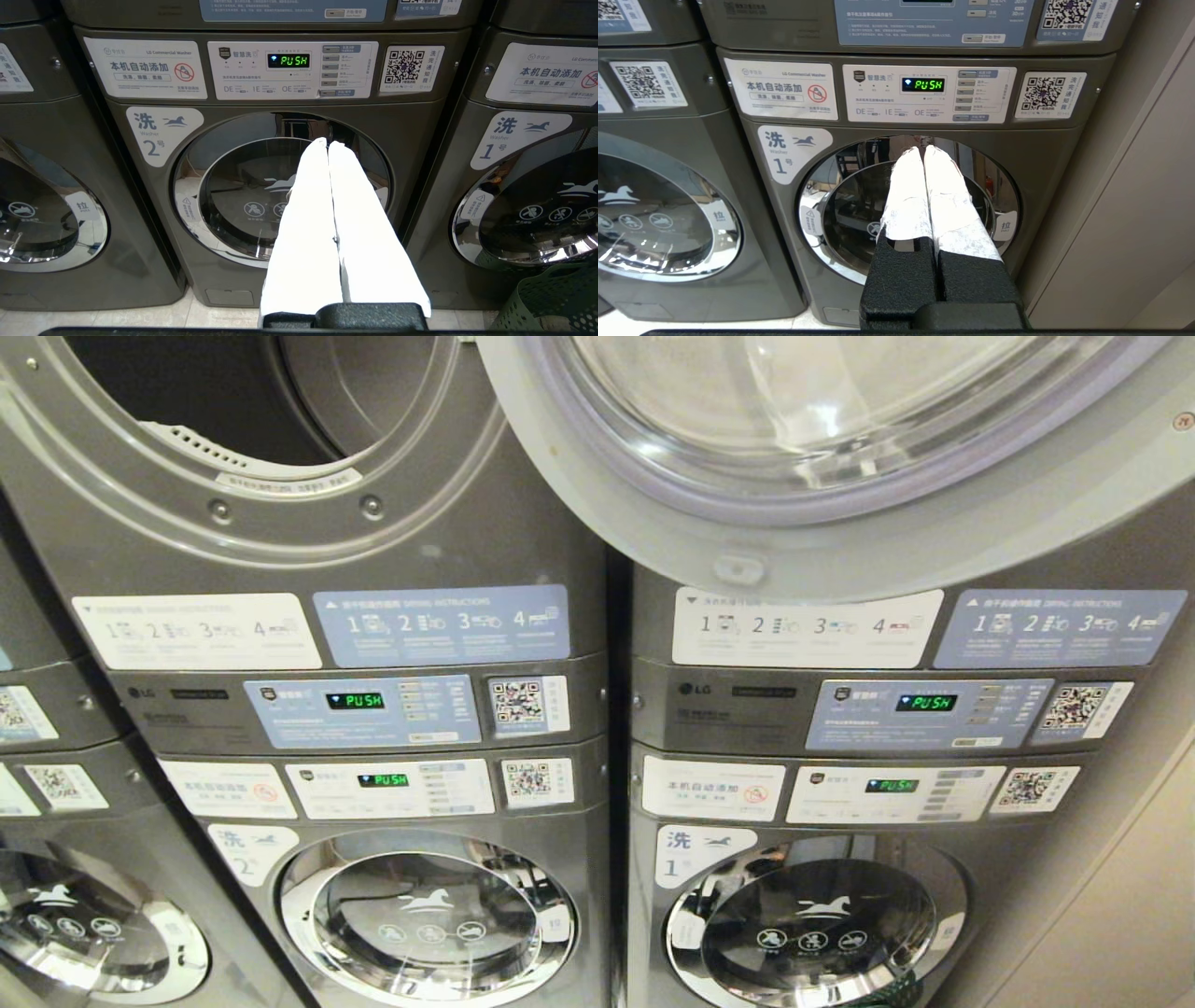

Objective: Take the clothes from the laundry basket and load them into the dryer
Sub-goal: Take the clothes out of the basket

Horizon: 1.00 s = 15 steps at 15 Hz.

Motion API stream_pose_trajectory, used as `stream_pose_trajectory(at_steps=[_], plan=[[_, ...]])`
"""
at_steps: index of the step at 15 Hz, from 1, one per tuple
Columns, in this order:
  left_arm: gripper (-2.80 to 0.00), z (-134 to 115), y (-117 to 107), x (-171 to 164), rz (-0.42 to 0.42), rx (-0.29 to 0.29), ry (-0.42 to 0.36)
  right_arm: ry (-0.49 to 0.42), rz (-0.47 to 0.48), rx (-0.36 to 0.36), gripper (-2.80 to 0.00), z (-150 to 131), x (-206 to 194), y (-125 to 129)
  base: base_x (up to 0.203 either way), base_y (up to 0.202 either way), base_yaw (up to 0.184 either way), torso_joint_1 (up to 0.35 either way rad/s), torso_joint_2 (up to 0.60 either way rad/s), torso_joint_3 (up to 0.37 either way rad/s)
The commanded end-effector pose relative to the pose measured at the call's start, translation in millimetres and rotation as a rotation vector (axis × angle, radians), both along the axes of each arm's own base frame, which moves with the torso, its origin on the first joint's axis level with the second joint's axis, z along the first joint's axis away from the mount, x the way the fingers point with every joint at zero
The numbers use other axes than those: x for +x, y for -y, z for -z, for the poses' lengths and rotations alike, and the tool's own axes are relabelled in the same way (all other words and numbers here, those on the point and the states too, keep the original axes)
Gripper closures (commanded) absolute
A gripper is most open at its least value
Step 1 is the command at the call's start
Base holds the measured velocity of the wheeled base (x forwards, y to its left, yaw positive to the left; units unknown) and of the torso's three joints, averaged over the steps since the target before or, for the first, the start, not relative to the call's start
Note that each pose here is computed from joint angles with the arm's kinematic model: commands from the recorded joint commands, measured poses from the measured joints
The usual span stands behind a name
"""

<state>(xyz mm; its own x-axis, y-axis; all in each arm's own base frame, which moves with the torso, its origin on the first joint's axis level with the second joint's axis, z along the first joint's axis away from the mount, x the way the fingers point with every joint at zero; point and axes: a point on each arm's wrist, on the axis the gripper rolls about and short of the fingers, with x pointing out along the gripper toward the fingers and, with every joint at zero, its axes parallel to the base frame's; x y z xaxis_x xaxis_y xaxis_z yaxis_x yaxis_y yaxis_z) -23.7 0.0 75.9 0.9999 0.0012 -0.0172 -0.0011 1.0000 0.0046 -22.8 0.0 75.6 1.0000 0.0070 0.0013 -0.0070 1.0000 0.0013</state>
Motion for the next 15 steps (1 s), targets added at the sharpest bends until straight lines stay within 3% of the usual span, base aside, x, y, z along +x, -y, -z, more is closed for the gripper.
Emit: stream_pose_trajectory(at_steps=[1, 15], plan=[[0.00, 0.1, 0.0, -0.1, -0.001, 0.000, 0.002, 0.000, -0.001, 0.000, 0.00, 0.0, 0.0, 0.0, 0.000, 0.000, 0.000, -0.152, 0.31, 0.157], [0.00, 0.1, 0.0, -0.1, 0.001, 0.000, 0.002, 0.000, -0.001, 0.000, 0.00, 0.0, 0.0, 0.0, 0.000, 0.000, 0.000, -0.156, 0.32, 0.163]])
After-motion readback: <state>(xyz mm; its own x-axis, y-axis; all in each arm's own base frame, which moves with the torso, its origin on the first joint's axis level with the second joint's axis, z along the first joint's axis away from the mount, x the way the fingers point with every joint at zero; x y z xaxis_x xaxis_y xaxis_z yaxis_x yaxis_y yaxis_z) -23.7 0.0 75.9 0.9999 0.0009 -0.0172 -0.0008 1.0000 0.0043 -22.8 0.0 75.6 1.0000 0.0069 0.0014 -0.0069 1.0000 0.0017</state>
